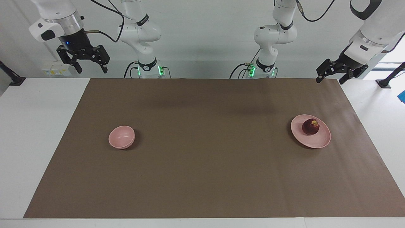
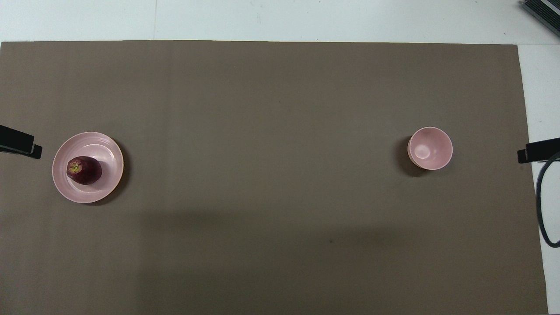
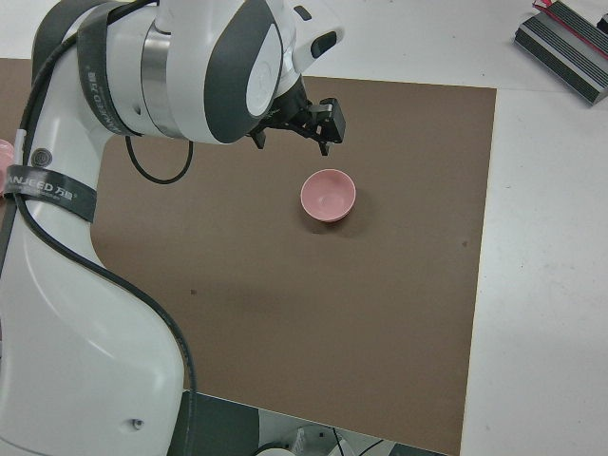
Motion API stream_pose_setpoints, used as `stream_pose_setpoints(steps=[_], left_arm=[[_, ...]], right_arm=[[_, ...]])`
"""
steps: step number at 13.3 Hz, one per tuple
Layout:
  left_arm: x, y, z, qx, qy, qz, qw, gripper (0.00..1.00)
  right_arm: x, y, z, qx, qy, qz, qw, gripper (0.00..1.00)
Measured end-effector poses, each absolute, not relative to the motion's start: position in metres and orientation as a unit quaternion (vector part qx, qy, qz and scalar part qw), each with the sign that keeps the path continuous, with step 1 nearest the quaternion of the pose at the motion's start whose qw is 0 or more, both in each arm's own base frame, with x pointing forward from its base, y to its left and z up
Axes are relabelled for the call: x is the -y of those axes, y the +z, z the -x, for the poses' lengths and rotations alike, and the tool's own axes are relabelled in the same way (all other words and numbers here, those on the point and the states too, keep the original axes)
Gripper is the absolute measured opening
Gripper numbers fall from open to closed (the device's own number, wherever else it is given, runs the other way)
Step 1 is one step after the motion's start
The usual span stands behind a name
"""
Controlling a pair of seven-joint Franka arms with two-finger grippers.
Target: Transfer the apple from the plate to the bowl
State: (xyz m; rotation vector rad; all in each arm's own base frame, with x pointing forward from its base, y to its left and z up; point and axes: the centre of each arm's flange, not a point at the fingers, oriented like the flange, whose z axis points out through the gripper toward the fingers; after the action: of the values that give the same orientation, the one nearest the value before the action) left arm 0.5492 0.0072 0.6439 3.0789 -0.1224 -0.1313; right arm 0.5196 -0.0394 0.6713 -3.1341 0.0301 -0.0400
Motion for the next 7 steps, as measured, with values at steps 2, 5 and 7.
stream_pose_setpoints(steps=[2,5,7], left_arm=[[-0.0071,0.6436,-0.5484,0.04,-0.045,-0.998,0.029,1.0],[-0.0065,0.6432,-0.5478,0.04,-0.047,-0.998,0.029,1.0],[-0.0061,0.643,-0.5477,0.041,-0.048,-0.998,0.029,1.0]], right_arm=[[0.0401,0.6713,-0.5195,-0.01,-0.012,1.0,0.004,1.0],[0.0403,0.6713,-0.5195,-0.01,-0.012,1.0,0.004,1.0],[0.0408,0.6713,-0.5194,-0.011,-0.012,1.0,0.004,1.0]])
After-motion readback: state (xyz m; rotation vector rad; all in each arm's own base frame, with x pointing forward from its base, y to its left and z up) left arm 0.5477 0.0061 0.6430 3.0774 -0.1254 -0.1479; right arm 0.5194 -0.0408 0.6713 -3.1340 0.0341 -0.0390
